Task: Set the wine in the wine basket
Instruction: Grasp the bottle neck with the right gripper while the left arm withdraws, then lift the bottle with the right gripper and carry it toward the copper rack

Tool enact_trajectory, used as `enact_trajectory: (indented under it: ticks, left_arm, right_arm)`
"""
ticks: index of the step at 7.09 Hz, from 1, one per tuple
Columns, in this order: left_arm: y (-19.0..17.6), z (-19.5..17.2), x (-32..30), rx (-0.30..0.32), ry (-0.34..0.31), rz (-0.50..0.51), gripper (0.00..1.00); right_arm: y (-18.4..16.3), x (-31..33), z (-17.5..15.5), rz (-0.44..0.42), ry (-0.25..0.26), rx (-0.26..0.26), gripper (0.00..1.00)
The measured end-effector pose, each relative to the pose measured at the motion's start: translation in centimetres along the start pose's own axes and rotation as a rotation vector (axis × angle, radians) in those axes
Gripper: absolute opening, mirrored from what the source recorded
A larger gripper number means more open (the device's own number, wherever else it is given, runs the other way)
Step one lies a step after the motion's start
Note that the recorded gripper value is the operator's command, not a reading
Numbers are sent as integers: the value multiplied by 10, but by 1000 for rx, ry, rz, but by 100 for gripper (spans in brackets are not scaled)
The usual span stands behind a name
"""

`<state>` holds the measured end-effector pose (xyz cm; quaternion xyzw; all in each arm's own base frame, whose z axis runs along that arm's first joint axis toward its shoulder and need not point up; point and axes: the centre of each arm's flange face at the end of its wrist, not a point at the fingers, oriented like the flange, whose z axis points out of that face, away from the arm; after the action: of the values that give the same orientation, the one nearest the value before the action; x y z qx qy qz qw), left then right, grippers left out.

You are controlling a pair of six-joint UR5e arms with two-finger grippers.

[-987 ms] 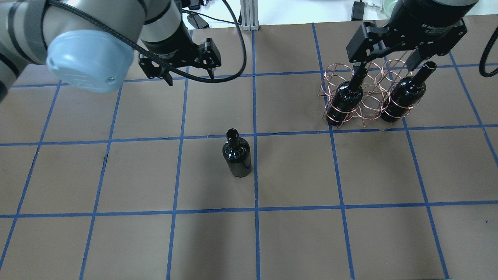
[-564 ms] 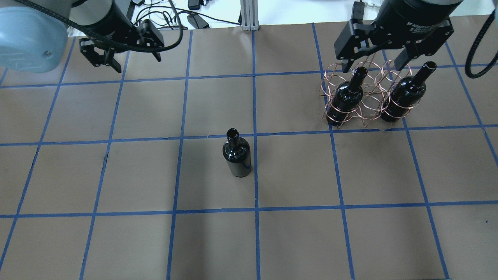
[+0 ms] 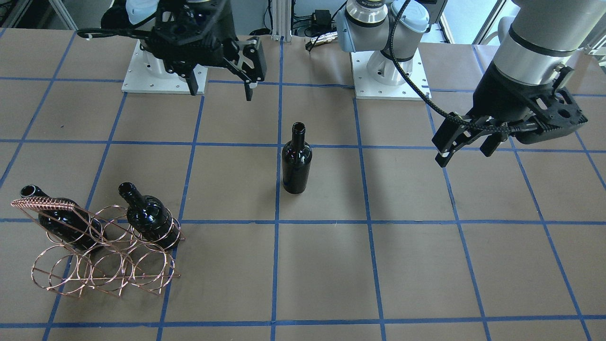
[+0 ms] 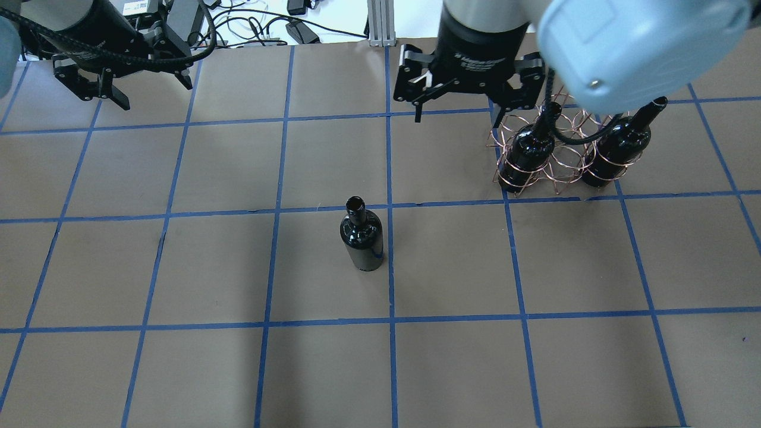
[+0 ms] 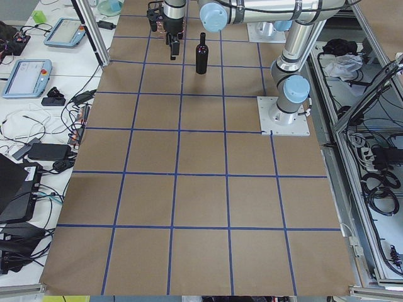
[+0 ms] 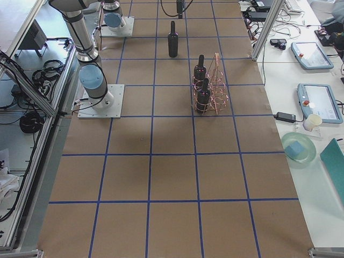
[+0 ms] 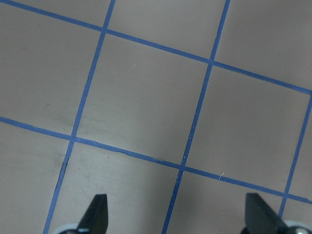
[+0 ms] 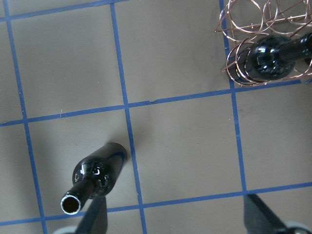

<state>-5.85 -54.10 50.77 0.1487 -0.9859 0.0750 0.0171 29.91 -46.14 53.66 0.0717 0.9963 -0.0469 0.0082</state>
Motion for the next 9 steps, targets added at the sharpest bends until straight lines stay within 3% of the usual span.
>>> enact_trajectory:
  ticks: [4, 6, 8, 9]
  left_arm:
    - [24, -7, -7, -113, -47, -2, 100]
    - [24, -4, -10, -128, -56, -7, 100]
    - [19, 2, -11, -123, -65, -9, 100]
    - [16, 3, -11, -110, -63, -12, 100]
  right_arm:
    - [36, -77, 55, -41, 39, -29, 100]
    - [36, -100, 101, -22, 37, -31, 100]
    - [35, -111, 141, -33, 62, -65, 99]
    - [37, -112, 153, -32, 73, -80, 81]
